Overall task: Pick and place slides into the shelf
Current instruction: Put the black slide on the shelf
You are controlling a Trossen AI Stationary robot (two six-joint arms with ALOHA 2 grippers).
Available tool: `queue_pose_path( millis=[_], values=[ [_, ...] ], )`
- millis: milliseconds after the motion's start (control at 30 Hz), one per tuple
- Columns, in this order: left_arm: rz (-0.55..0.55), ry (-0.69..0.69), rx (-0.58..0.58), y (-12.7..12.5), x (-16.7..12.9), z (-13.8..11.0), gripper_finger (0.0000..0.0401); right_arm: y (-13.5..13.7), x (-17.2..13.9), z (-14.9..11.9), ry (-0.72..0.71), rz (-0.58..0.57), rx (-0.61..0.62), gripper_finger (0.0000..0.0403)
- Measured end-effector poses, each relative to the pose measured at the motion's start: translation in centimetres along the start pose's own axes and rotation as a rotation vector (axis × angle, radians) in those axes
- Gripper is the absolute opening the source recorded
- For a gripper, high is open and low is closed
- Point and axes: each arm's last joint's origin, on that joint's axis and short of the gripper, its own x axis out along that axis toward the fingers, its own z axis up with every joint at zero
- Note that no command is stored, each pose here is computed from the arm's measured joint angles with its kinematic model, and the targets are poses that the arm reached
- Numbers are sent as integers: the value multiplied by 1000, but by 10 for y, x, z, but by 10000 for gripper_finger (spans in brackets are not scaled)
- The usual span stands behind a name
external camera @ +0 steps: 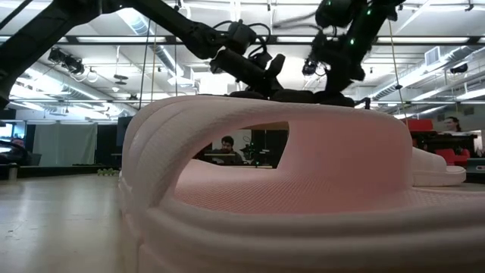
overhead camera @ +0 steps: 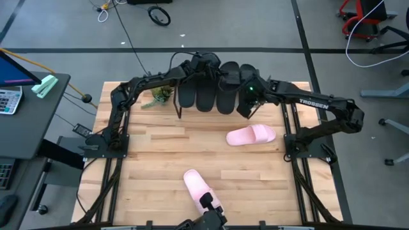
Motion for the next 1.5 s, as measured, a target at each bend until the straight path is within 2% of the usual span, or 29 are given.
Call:
queue_pose_path(
  millis=[200, 333, 433, 500, 933, 1100, 1233, 1367, 1500],
  values=[
    [2, 2, -1, 0, 0, 0, 0, 6, -31, 0, -129, 23, -24, 1],
    [0, -2, -1, 0, 0, 0, 0, -1, -52, 15, -359, 20, -24, 0],
    [-3, -9, 0, -4, 1, 0, 0, -11, -57, 27, -487, -19, -17, 0],
    [-4, -8, 8, -7, 1, -1, 0, -17, -52, 32, -508, -16, -5, 0],
    [-4, -10, -16, -7, 1, 0, 0, -63, 55, 35, -227, 1, 109, 0],
    [-8, -11, 5, -7, 1, -1, 0, -70, 83, 32, -167, 76, 125, 0],
    [-9, -5, 8, -7, 1, -1, 0, -69, 85, 31, -161, 66, 121, 0],
    [-14, -1, 8, -5, 1, -1, 0, -66, 69, 31, -176, 52, 113, 0],
    [-23, -21, -3, -8, -2, 3, 0, -64, 65, 26, -125, 41, 110, 0]
  ],
)
